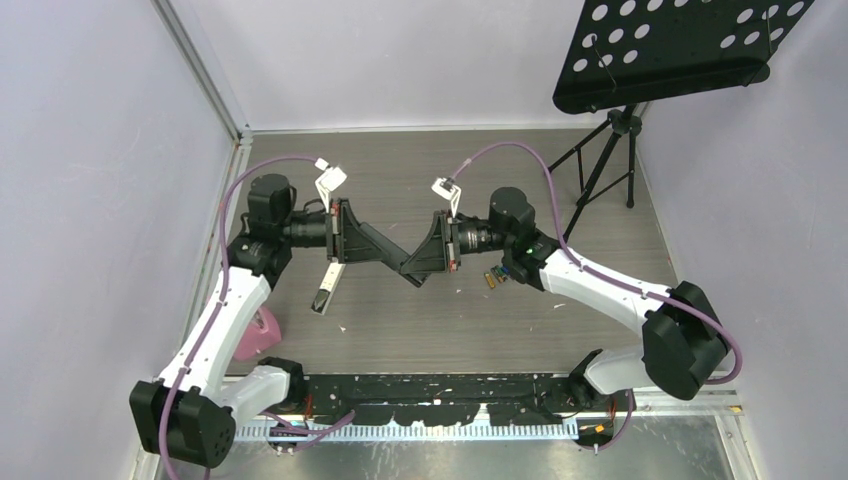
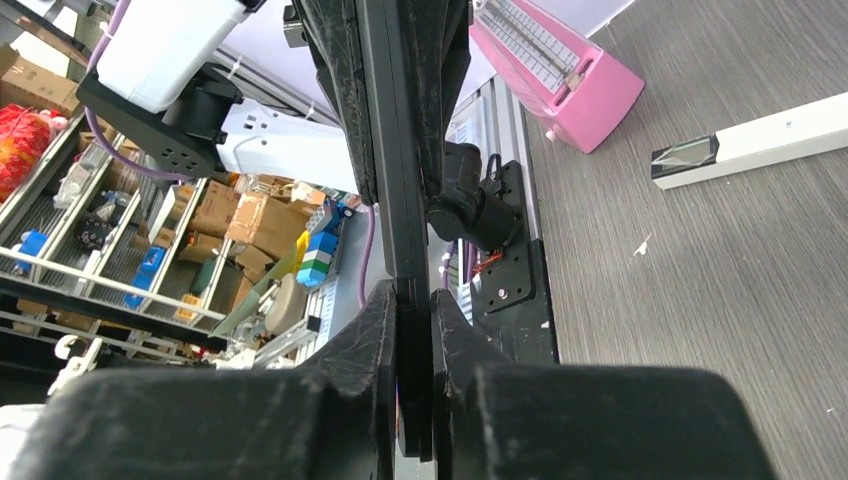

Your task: Load the batteries into the remote control

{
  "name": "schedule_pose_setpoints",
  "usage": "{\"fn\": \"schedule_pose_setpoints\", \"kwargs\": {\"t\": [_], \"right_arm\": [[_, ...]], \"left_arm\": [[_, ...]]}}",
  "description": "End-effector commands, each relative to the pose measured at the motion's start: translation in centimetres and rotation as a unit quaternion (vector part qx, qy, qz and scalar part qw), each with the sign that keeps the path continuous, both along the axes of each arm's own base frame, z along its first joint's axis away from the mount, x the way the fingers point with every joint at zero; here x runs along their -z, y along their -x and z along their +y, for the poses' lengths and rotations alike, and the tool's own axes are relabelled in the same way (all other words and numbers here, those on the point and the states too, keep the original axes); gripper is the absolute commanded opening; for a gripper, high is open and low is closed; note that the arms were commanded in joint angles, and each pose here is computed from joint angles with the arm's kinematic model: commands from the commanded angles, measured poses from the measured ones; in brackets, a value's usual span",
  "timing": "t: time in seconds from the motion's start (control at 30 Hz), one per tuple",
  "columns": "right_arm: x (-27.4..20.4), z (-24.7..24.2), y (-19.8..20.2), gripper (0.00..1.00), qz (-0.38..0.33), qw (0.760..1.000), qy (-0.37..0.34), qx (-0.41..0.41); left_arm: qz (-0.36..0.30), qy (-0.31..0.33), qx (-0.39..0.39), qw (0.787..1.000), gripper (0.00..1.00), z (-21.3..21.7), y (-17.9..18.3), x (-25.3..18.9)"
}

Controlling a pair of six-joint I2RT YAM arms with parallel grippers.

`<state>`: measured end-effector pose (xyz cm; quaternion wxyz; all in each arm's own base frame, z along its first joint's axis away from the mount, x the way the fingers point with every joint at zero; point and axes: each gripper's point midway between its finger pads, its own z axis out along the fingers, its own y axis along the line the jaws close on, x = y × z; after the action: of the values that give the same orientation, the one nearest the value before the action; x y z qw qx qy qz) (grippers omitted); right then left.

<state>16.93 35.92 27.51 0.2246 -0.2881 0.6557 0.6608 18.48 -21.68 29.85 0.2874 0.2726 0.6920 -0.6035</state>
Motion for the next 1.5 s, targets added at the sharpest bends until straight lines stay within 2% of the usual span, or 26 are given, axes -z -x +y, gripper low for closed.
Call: {"fn": "schedule_pose_setpoints", "kwargs": {"t": [0.0, 0.07, 0.13, 0.27, 0.33, 0.43, 0.67, 0.83, 1.03, 1.13, 1.2, 1.23, 1.27, 1.37, 1.47], "right_arm": [[-4.6, 0.4, -0.2, 0.02, -0.021, 0.998, -0.055, 0.022], [-5.6, 0.4, -1.0, 0.02, -0.022, 0.995, -0.078, 0.051], [-6.3, 0.3, -2.0, 0.02, -0.021, 0.991, -0.097, 0.087], [-7.7, 0.1, -3.3, 0.02, -0.021, 0.981, -0.138, 0.135], [-8.1, 0.0, -3.9, 0.02, -0.016, 0.975, -0.153, 0.158], [-8.7, -0.2, -4.4, 0.02, -0.015, 0.97, -0.171, 0.172], [-8.5, 0.4, -4.2, 0.02, -0.013, 0.973, -0.169, 0.156], [-8.6, 0.8, -4.2, 0.02, -0.005, 0.974, -0.171, 0.147], [-8.6, 1.2, -4.5, 0.02, 0.01, 0.974, -0.175, 0.143], [-8.4, 1.3, -4.6, 0.02, 0.018, 0.974, -0.176, 0.142], [-8.4, 1.3, -4.7, 0.02, 0.02, 0.974, -0.174, 0.145], [-8.1, 1.2, -4.8, 0.05, 0.024, 0.974, -0.169, 0.149], [-7.9, 1.1, -4.9, 0.13, 0.026, 0.974, -0.163, 0.154], [-6.5, 0.5, -5.9, 0.5, 0.034, 0.973, -0.131, 0.185], [-4.0, -1.2, -7.1, 0.66, 0.044, 0.969, -0.078, 0.23]], "left_arm": [[-0.079, 0.019, -0.035, 0.996, 0.35, -0.2, -1.3, -3.2], [-0.072, 0.037, -0.056, 0.995, 0.58, -0.4, -2.0, -4.2], [-0.057, 0.061, -0.092, 0.992, 0.7, -0.4, -3.1, -5.1], [-0.037, 0.158, -0.2, 0.966, 0.76, 0.3, -6.3, -7.3], [-0.031, 0.201, -0.22, 0.954, 0.77, 0.7, -6.8, -8.4], [-0.018, 0.215, -0.23, 0.949, 0.75, 0.8, -7.4, -8.8], [-0.01, 0.23, -0.234, 0.945, 0.68, 0.9, -7.6, -9.6], [0.003, 0.225, -0.22, 0.949, 0.65, 0.2, -7.4, -8.9], [0.003, 0.224, -0.194, 0.955, 0.46, -1.1, -6.9, -8.5], [0.005, 0.221, -0.186, 0.957, 0.29, -1.5, -7.0, -8.2], [0.0, 0.219, -0.186, 0.958, 0.12, -1.5, -7.1, -8.1], [-0.003, 0.218, -0.185, 0.958, 0.01, -1.5, -7.1, -8.1], [-0.008, 0.215, -0.186, 0.959, 0.0, -1.5, -7.1, -8.1], [-0.022, 0.182, -0.205, 0.961, 0.0, -1.4, -7.7, -6.9], [-0.034, 0.112, -0.257, 0.959, 0.0, -0.6, -9.1, -4.3]]}}
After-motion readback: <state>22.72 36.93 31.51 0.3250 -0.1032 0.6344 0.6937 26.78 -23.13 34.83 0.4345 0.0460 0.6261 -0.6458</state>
